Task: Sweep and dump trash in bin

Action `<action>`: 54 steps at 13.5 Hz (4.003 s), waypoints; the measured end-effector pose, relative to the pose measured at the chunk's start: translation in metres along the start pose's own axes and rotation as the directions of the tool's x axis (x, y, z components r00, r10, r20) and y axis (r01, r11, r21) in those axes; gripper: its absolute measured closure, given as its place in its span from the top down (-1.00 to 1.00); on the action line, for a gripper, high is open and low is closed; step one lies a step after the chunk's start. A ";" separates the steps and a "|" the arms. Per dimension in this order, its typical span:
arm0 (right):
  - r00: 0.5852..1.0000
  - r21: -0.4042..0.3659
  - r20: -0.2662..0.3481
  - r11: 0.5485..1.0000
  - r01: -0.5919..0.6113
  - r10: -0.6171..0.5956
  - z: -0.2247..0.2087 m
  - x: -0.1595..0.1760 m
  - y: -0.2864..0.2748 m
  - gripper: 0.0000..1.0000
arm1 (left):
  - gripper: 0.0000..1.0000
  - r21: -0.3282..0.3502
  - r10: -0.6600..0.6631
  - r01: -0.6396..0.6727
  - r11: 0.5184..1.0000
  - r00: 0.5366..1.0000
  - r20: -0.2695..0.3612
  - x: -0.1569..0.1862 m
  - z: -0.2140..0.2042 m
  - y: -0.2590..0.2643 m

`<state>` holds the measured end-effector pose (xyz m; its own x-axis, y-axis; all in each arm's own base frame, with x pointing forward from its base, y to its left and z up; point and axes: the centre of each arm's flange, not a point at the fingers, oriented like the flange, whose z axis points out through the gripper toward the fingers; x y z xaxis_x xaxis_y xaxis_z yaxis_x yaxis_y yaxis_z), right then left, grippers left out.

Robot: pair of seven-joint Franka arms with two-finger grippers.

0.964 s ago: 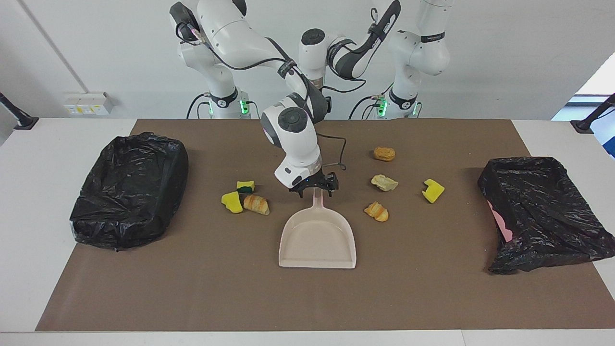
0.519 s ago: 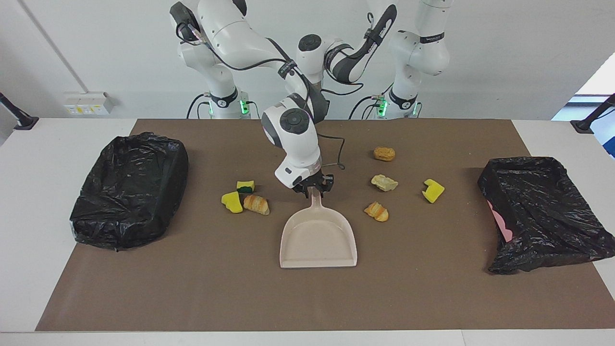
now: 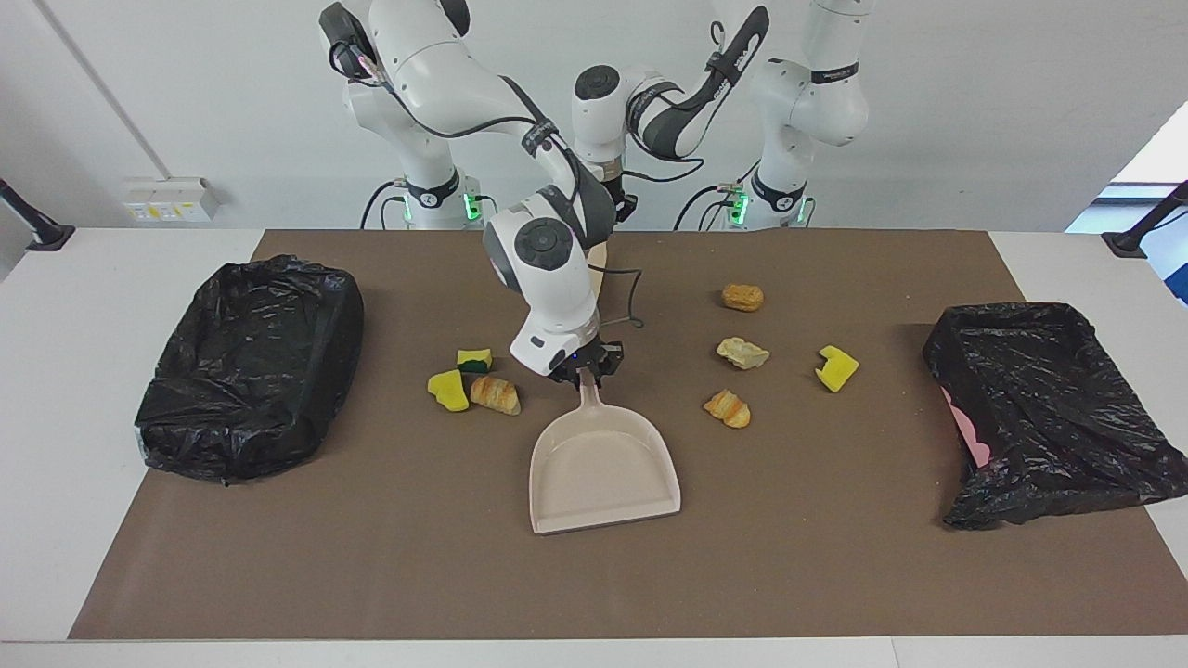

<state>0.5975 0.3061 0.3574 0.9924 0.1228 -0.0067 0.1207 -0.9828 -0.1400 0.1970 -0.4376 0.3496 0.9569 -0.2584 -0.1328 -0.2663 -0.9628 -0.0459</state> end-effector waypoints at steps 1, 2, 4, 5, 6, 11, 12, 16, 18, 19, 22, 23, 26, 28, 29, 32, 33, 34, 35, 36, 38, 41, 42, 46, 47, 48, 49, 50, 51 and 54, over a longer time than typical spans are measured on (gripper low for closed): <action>0.999 -0.006 -0.001 0.999 0.054 -0.054 -0.015 0.002 0.012 -0.36 | -0.48 0.022 -0.011 0.011 1.000 1.000 0.010 0.005 -0.005 -0.007; 0.993 -0.014 0.005 0.993 0.120 -0.120 -0.033 0.001 0.023 -0.36 | -0.48 0.048 -0.026 0.025 0.999 0.999 0.019 0.012 -0.012 -0.017; 0.963 -0.029 0.045 0.963 0.269 -0.267 -0.064 -0.005 0.046 -0.36 | -0.48 0.101 -0.075 0.069 0.992 0.996 0.053 0.023 -0.027 -0.041; 0.935 -0.029 0.068 0.936 0.352 -0.349 -0.077 -0.010 0.055 -0.36 | -0.48 0.120 -0.114 0.105 0.987 0.991 0.072 0.032 -0.035 -0.057; 0.887 -0.022 0.096 0.890 0.456 -0.452 -0.090 -0.015 0.069 -0.36 | -0.48 0.146 -0.166 0.153 0.977 0.983 0.081 0.046 -0.043 -0.082; 0.608 -0.001 0.177 0.617 0.787 -0.774 -0.091 -0.028 0.097 -0.36 | -0.48 0.265 -0.358 0.334 0.905 0.933 0.046 0.093 -0.063 -0.195; 0.577 0.005 0.197 0.589 0.808 -0.793 -0.084 -0.034 0.096 -0.36 | -0.48 0.274 -0.399 0.375 0.886 0.916 0.038 0.101 -0.065 -0.218; 0.480 0.037 0.242 0.503 0.864 -0.843 -0.062 -0.063 0.056 -0.36 | -0.48 0.295 -0.552 0.517 0.804 0.832 0.046 0.121 -0.060 -0.303; 0.439 0.041 0.244 0.461 0.886 -0.865 -0.054 -0.073 0.031 -0.36 | -0.48 0.305 -0.614 0.575 0.759 0.788 0.043 0.125 -0.055 -0.343; 0.432 0.042 0.247 0.455 0.889 -0.867 -0.050 -0.078 0.022 -0.36 | -0.48 0.295 -0.640 0.604 0.741 0.767 0.038 0.127 -0.053 -0.360; 0.446 0.054 0.263 0.475 0.878 -0.855 -0.040 -0.085 0.018 -0.36 | -0.48 0.269 -0.668 0.636 0.723 0.743 0.040 0.128 -0.040 -0.393; 0.466 0.057 0.259 0.495 0.867 -0.846 -0.039 -0.086 0.019 -0.36 | -0.48 0.268 -0.667 0.634 0.725 0.743 0.046 0.126 -0.033 -0.397; 0.442 0.075 0.301 0.483 0.872 -0.845 -0.041 -0.090 0.023 -0.36 | -0.48 0.256 -0.643 0.613 0.748 0.764 0.051 0.124 -0.014 -0.398; 0.365 0.079 0.318 0.408 0.910 -0.875 -0.041 -0.090 0.026 -0.36 | -0.48 0.255 -0.619 0.588 0.767 0.783 0.056 0.125 -0.007 -0.389; 0.356 0.074 0.313 0.396 0.915 -0.881 -0.041 -0.089 0.025 -0.36 | -0.48 0.250 -0.606 0.575 0.779 0.793 0.064 0.126 -0.004 -0.381; 0.354 0.052 0.287 0.383 0.922 -0.890 -0.029 -0.088 0.010 -0.36 | -0.48 0.176 -0.555 0.535 0.826 0.825 0.101 0.132 0.003 -0.341; 0.375 0.043 0.281 0.402 0.915 -0.884 -0.019 -0.089 -0.001 -0.36 | -0.48 0.155 -0.537 0.519 0.840 0.837 0.109 0.132 0.003 -0.329; 0.391 0.038 0.277 0.416 0.909 -0.878 -0.007 -0.091 -0.012 -0.36 | -0.48 0.134 -0.519 0.505 0.853 0.847 0.114 0.132 0.002 -0.317; 0.397 0.038 0.278 0.423 0.905 -0.875 0.000 -0.093 -0.019 -0.36 | -0.48 0.113 -0.496 0.485 0.867 0.861 0.115 0.132 0.001 -0.306; 0.400 0.039 0.279 0.427 0.904 -0.873 0.003 -0.093 -0.021 -0.36 | -0.48 0.097 -0.468 0.459 0.883 0.876 0.118 0.131 0.000 -0.295; 0.404 0.034 0.272 0.428 0.903 -0.874 0.002 -0.091 -0.020 -0.36 | -0.48 0.062 -0.428 0.423 0.904 0.896 0.120 0.129 -0.002 -0.273; 0.413 0.025 0.261 0.433 0.901 -0.873 0.004 -0.089 -0.021 -0.36 | -0.48 0.041 -0.402 0.400 0.916 0.908 0.116 0.126 -0.003 -0.254; 0.413 0.025 0.261 0.434 0.900 -0.872 0.004 -0.089 -0.021 -0.36 | -0.48 0.040 -0.401 0.399 0.916 0.909 0.115 0.126 -0.004 -0.254; 0.420 0.023 0.261 0.441 0.897 -0.869 0.004 -0.089 -0.021 -0.36 | -0.48 -0.021 -0.392 0.396 0.918 0.915 0.097 0.129 -0.007 -0.242; 0.421 0.023 0.260 0.441 0.897 -0.869 0.004 -0.089 -0.021 -0.36 | -0.48 -0.040 -0.377 0.381 0.924 0.922 0.085 0.130 -0.005 -0.231; 0.421 0.023 0.260 0.442 0.897 -0.869 0.004 -0.089 -0.021 -0.36 | -0.48 -0.058 -0.355 0.359 0.931 0.932 0.067 0.131 -0.001 -0.216; 0.422 0.023 0.260 0.442 0.897 -0.869 0.004 -0.089 -0.021 -0.36 | -0.48 -0.072 -0.340 0.343 0.937 0.939 0.052 0.132 0.002 -0.203; 0.422 0.022 0.260 0.442 0.897 -0.868 0.004 -0.089 -0.021 -0.36 | -0.48 -0.083 -0.325 0.327 0.941 0.945 0.044 0.134 0.003 -0.192; 0.422 0.023 0.261 0.443 0.896 -0.868 0.004 -0.089 -0.021 -0.36 | -0.48 -0.092 -0.308 0.310 0.946 0.951 0.037 0.134 0.001 -0.182; 0.422 0.025 0.263 0.443 0.896 -0.868 0.006 -0.090 -0.020 -0.36 | -0.48 -0.110 -0.259 0.260 0.959 0.966 0.021 0.132 -0.008 -0.153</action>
<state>0.5059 0.3159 0.3553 0.3078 0.9408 -0.1417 0.9422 -0.3222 -0.0924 0.3653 -0.3254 0.3469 0.9905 0.0018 -0.1374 0.0060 -0.9995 0.0301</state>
